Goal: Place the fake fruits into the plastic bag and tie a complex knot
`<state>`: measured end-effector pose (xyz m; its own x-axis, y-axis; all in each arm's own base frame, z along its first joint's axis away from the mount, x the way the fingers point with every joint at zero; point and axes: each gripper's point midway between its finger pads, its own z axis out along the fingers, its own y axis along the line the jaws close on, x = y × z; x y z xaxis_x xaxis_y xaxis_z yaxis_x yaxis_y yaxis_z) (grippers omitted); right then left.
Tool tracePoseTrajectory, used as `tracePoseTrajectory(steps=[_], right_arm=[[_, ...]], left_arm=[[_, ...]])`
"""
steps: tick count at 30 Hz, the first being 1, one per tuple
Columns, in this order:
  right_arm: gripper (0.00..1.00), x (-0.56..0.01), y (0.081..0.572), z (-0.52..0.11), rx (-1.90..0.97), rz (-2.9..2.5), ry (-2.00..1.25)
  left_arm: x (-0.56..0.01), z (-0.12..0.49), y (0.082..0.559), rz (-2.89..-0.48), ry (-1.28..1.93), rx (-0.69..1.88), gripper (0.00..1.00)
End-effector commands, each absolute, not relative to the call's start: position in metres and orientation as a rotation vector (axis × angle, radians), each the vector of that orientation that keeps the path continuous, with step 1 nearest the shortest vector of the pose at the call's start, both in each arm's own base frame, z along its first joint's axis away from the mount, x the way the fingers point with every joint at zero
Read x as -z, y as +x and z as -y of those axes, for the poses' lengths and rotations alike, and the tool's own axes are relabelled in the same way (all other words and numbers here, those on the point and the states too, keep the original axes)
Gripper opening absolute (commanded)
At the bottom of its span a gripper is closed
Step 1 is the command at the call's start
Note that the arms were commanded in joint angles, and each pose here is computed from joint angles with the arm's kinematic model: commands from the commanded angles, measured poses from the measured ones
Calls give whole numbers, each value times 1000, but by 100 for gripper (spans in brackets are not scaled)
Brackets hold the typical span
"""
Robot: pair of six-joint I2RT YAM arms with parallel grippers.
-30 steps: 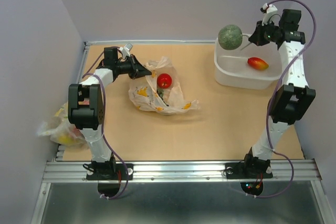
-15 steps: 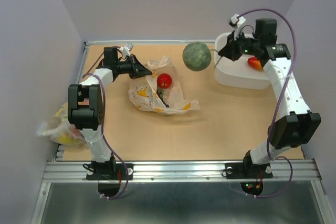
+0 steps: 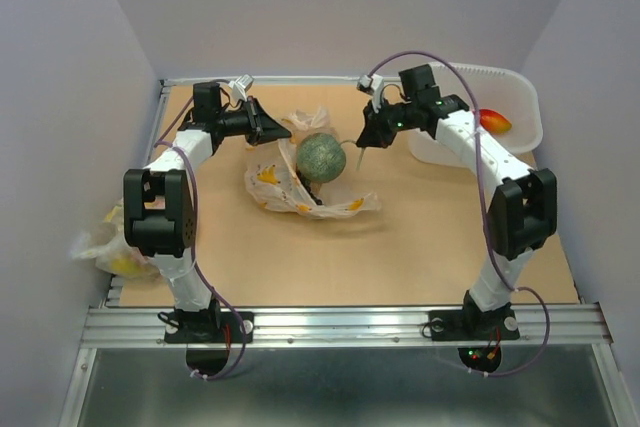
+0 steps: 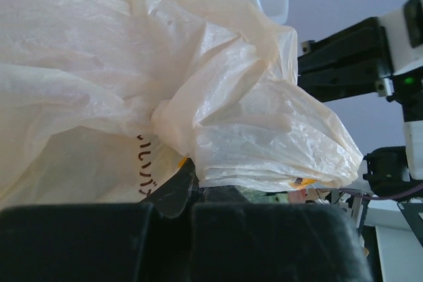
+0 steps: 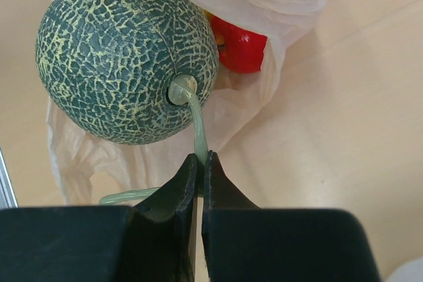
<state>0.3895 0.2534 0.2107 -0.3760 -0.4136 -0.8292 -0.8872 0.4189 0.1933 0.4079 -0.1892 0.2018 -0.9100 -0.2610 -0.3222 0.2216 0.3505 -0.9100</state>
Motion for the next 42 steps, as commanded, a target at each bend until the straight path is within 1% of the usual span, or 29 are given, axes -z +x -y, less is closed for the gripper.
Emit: tracePoseTrajectory(steps=[1, 3, 8, 9, 12, 15, 20, 23, 26, 29, 30, 32, 35, 40, 41, 42], right_arm=[[0, -215, 405, -291, -849, -1863, -1137], [0, -208, 414, -305, -845, -1864, -1125], [1, -215, 436, -340, -781, -1879, -1027], [0, -207, 440, -344, -790, -1903, -1009], [0, -211, 435, -358, -876, -1903, -993], [0, -212, 431, -362, -901, -1906, -961], [0, -260, 453, -351, -823, -1850, -676], [1, -268, 460, -351, -839, -1839, -585], [0, -274, 462, -361, -965, -1864, -442], [0, -265, 465, -374, -1060, -1862, -369], [1, -256, 463, -386, -1124, -1864, -372], [0, -240, 459, -398, -1127, -1893, -385], [1, -198, 435, -411, -1136, -1943, -545], [1, -161, 395, -414, -1142, -1979, -785], [6, -160, 389, -414, -1149, -1971, -824], [14, -159, 386, -412, -1149, -1970, -841]], left_arm=[[-241, 197, 393, -2112, 103, 1630, 0], [-242, 197, 392, -2111, 97, 1638, 0], [-246, 198, 393, -2099, 111, 1653, 0], [-246, 198, 393, -2097, 113, 1657, 0], [-246, 198, 394, -2093, 112, 1667, 0], [-247, 199, 395, -2090, 111, 1673, 0], [-247, 198, 397, -2088, 101, 1676, 0], [-247, 199, 399, -2086, 93, 1684, 0], [-248, 199, 402, -2077, 84, 1695, 0], [-250, 200, 404, -2068, 74, 1706, 0], [-249, 200, 404, -2067, 71, 1711, 0], [-248, 200, 405, -2065, 62, 1713, 0], [-246, 199, 406, -2069, 52, 1714, 0], [-239, 197, 411, -2080, 12, 1710, 0], [-239, 197, 413, -2078, 11, 1709, 0], [-238, 197, 413, -2078, 10, 1708, 0]])
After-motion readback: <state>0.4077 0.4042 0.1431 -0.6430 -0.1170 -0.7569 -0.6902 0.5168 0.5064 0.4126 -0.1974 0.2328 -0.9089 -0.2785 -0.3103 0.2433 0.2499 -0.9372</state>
